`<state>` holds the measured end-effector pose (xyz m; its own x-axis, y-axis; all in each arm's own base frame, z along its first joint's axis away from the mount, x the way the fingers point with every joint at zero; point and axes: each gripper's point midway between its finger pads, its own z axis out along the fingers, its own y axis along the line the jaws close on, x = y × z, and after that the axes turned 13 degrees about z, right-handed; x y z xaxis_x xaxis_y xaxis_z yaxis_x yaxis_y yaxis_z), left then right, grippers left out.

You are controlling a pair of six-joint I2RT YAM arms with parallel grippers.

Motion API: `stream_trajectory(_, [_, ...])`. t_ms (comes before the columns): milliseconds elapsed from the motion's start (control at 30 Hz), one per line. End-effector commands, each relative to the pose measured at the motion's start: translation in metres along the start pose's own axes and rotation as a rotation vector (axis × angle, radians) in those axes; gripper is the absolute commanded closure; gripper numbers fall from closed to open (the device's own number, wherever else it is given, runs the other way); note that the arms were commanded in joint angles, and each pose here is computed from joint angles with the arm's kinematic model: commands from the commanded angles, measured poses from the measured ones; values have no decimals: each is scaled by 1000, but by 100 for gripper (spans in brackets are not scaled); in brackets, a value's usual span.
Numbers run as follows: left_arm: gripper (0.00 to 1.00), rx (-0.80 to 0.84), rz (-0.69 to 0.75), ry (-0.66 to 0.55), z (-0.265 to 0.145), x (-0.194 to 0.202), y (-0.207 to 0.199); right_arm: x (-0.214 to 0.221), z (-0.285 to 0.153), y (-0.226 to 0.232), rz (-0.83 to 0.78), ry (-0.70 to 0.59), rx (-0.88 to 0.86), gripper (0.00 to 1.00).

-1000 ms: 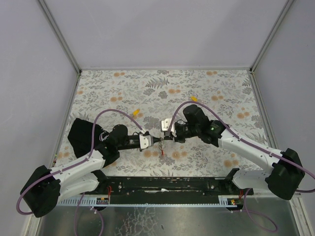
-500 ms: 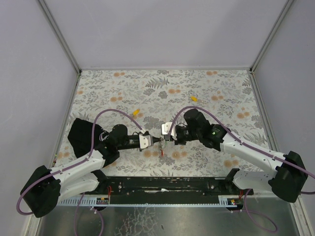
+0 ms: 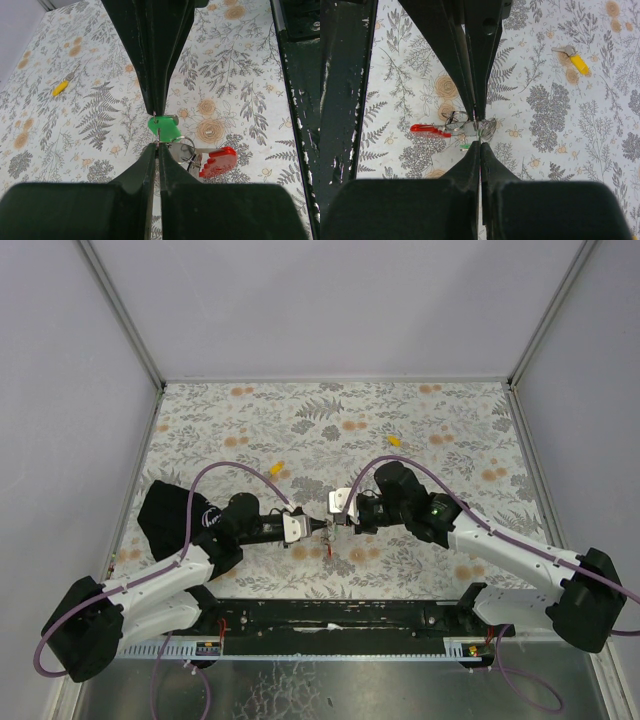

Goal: Put the keys on the keyring

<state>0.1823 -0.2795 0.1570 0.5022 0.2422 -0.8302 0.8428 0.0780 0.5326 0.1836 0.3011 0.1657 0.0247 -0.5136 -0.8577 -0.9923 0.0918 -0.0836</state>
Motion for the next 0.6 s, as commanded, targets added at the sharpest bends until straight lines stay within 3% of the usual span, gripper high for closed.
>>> stream_trajectory(0, [100, -38, 49, -50, 2, -16, 16, -16, 1, 2, -14, -44, -16, 100])
stream_trajectory(567, [100, -36, 45, -53, 3, -18, 17, -19, 4, 4, -26, -45, -27, 100])
